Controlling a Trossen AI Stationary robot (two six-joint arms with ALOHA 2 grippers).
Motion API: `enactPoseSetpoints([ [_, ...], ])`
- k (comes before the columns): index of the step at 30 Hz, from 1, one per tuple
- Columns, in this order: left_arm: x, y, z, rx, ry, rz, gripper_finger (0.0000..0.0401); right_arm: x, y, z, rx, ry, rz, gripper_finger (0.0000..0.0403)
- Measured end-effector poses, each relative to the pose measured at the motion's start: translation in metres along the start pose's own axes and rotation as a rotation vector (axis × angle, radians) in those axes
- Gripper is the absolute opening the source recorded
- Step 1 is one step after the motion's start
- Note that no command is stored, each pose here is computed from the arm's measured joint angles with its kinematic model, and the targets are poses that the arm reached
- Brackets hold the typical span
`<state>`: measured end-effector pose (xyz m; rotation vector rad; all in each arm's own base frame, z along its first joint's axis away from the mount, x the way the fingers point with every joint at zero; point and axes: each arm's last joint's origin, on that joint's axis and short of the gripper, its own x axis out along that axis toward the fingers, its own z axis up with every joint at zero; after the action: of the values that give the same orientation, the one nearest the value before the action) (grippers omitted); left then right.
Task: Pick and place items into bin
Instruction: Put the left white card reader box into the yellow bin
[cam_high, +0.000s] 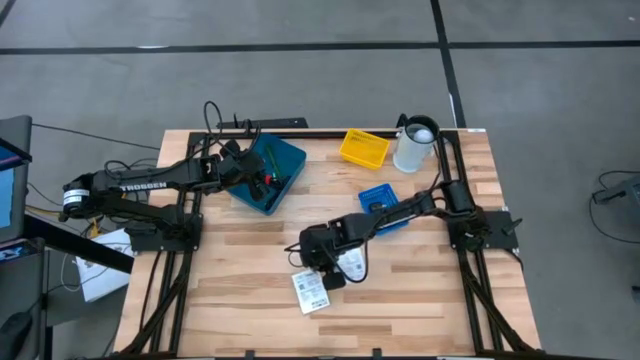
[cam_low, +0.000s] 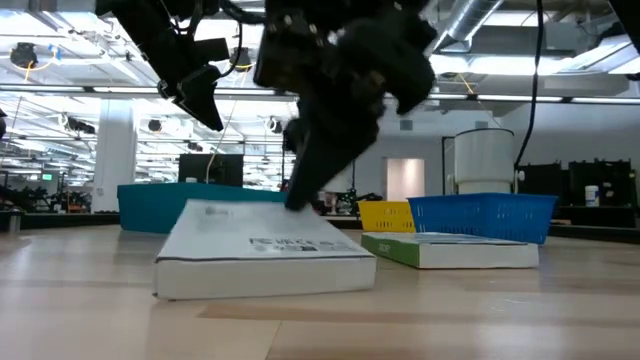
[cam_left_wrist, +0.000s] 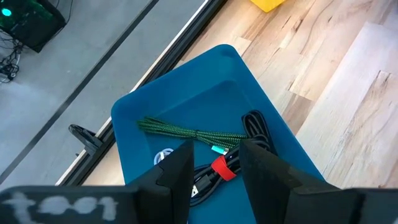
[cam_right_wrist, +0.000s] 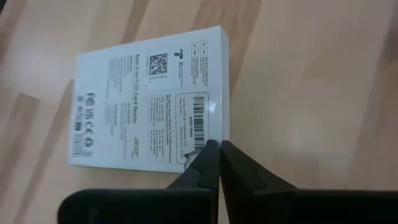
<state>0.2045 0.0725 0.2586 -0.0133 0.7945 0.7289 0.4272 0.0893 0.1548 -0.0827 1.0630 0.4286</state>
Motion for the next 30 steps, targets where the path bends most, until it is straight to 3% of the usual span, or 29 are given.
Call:
enactPoseSetpoints([
  [20,0.000,0.000,0.000,0.000,0.000,0.000,0.0119,-0.081,0.027,0.052,-0.049,0.180,-0.205,0.0001],
  [30,0.000,0.000,0.000,0.000,0.000,0.000,0.0119,-0.118,0.039,0.063,-0.049,0.236,-0.339,0.0001],
])
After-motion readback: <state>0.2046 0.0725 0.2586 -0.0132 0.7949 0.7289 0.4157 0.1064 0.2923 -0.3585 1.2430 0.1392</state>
